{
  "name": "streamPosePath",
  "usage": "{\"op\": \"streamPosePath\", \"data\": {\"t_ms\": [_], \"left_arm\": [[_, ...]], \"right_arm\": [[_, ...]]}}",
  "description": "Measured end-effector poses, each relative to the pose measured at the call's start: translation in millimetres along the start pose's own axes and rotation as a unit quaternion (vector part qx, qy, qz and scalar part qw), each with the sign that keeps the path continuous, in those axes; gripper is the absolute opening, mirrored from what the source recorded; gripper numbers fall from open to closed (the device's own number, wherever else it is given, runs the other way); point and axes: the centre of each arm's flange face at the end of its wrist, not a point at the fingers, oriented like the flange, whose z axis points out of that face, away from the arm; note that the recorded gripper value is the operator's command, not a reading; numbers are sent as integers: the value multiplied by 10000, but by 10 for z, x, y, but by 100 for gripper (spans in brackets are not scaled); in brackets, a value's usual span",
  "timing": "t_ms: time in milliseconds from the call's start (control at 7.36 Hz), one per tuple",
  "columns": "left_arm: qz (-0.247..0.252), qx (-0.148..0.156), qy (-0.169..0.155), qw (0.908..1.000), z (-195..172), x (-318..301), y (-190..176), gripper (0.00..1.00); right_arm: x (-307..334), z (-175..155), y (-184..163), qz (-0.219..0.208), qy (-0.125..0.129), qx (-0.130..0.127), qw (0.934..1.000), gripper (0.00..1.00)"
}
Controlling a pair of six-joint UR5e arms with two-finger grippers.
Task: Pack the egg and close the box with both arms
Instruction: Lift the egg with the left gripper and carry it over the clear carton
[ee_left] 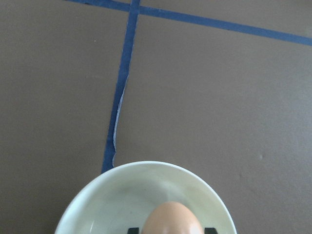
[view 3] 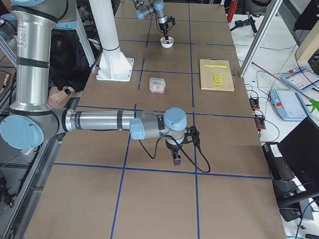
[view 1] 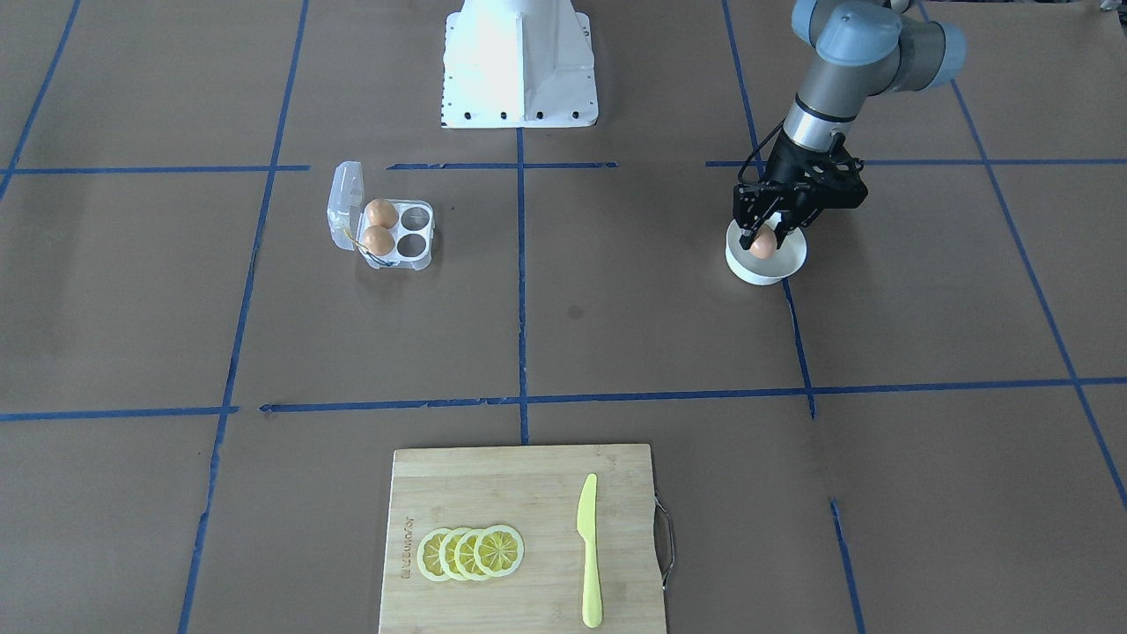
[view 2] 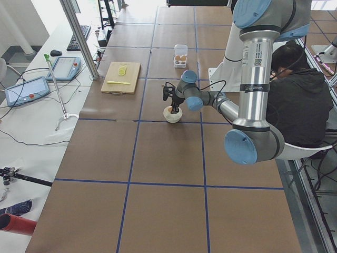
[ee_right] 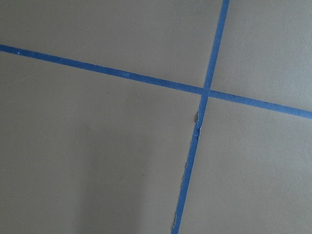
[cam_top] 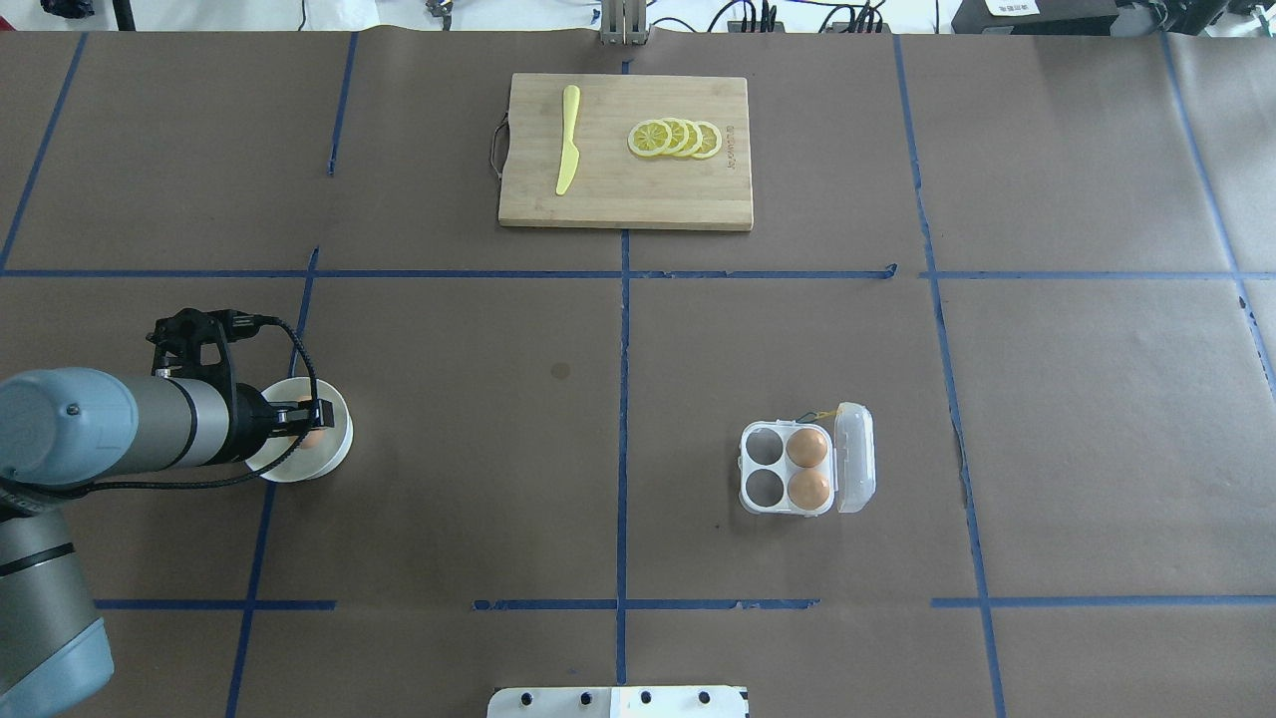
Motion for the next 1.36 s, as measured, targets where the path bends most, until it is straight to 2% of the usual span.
{"op": "streamPosePath", "data": {"t_ms": [272, 407, 543, 679, 815, 951, 1086, 1358], "left_arm": [[903, 513, 245, 9943, -307, 116, -165, 0], [1268, 771, 625, 9870, -415, 281, -216, 0], [1702, 1078, 1105, 9732, -479, 499, -265, 0], [2201, 1487, 1672, 9495, -472, 846, -359, 0], [2500, 1835, 2176, 9255, -433, 1199, -441, 0], [2669, 2002, 2483, 9094, -393, 1439, -422, 0], [2949, 2132, 2642, 8932, -359, 1679, -316, 0], [3795, 2501, 2609, 8517, -145, 2273, -12, 0]], "right_arm": [[1, 2, 3, 2, 0, -2, 10000, 100], [3, 3, 7, 5, 0, -4, 10000, 100], [4, 2, 7, 6, 0, -3, 10000, 100], [4, 2, 6, 5, 0, -3, 10000, 100], [3, 2, 6, 5, 0, -2, 10000, 100], [3, 1, 5, 5, 0, -2, 10000, 100], [4, 2, 7, 5, 0, -3, 10000, 100], [8, 0, 10, 11, 2, -1, 10000, 100]]}}
